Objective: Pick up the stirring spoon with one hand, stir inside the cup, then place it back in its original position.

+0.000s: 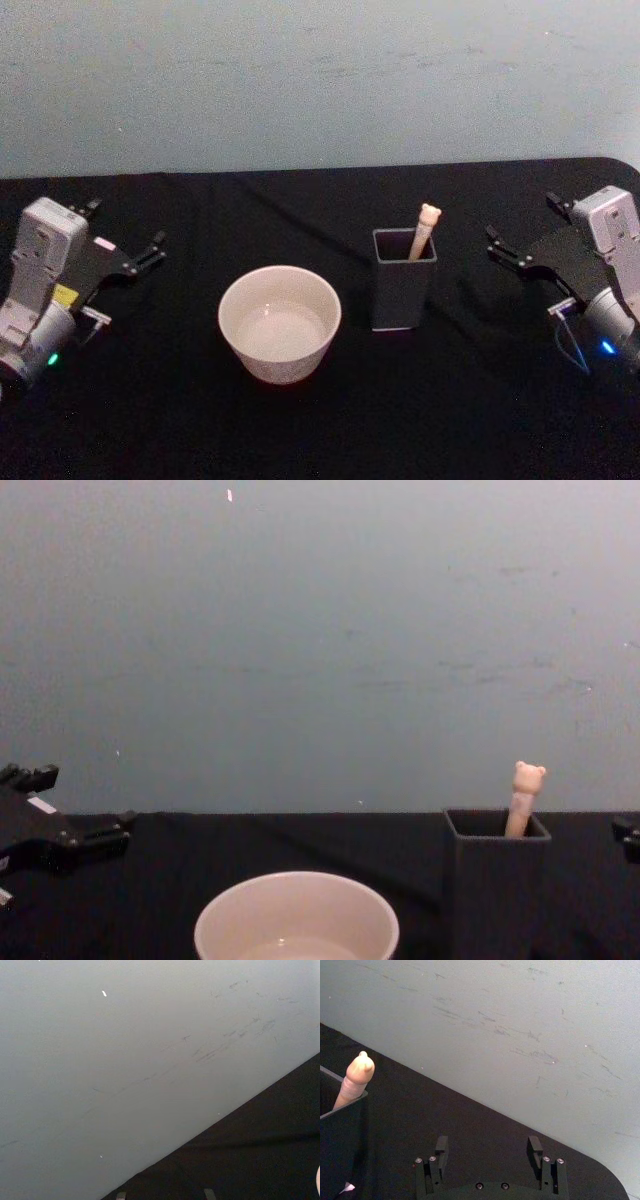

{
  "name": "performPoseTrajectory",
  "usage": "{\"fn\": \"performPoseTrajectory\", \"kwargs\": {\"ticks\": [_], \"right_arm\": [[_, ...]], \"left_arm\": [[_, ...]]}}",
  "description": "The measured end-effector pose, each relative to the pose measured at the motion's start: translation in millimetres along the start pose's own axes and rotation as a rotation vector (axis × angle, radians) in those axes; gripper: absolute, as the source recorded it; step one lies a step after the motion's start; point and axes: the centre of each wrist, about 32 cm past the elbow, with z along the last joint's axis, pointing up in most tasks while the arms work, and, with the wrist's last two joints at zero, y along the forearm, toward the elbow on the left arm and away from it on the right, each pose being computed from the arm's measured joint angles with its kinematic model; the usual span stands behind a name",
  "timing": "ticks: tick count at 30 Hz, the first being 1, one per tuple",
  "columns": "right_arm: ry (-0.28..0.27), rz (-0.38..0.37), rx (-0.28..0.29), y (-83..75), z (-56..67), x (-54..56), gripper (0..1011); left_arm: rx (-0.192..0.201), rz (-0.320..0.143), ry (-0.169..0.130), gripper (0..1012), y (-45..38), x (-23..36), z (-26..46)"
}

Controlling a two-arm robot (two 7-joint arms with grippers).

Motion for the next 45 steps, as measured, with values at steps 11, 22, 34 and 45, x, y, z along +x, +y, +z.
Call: {"fn": "performPoseTrajectory", "kwargs": {"ticks": [11,22,34,45], "right_arm": [[-0.001,0.0,0.0,-0.1,-0.1,0.3,1002],[-0.001,0.0,-0.001,-0.2,-0.2,0.4,1002],[-0.001,0.0,-0.001,-0.2,-0.2,0.4,1002],[0.023,0.012,0.038,-4.2,3.4,6.9,1002]], "left_arm": [[0.0,0.0,0.0,1001,0.0,0.0,0.0],[0.0,0.0,0.0,1001,0.0,0.0,0.0],[0.0,0.0,0.0,1001,0.0,0.0,0.0],[0.0,0.0,0.0,1001,0.0,0.0,0.0]]}}
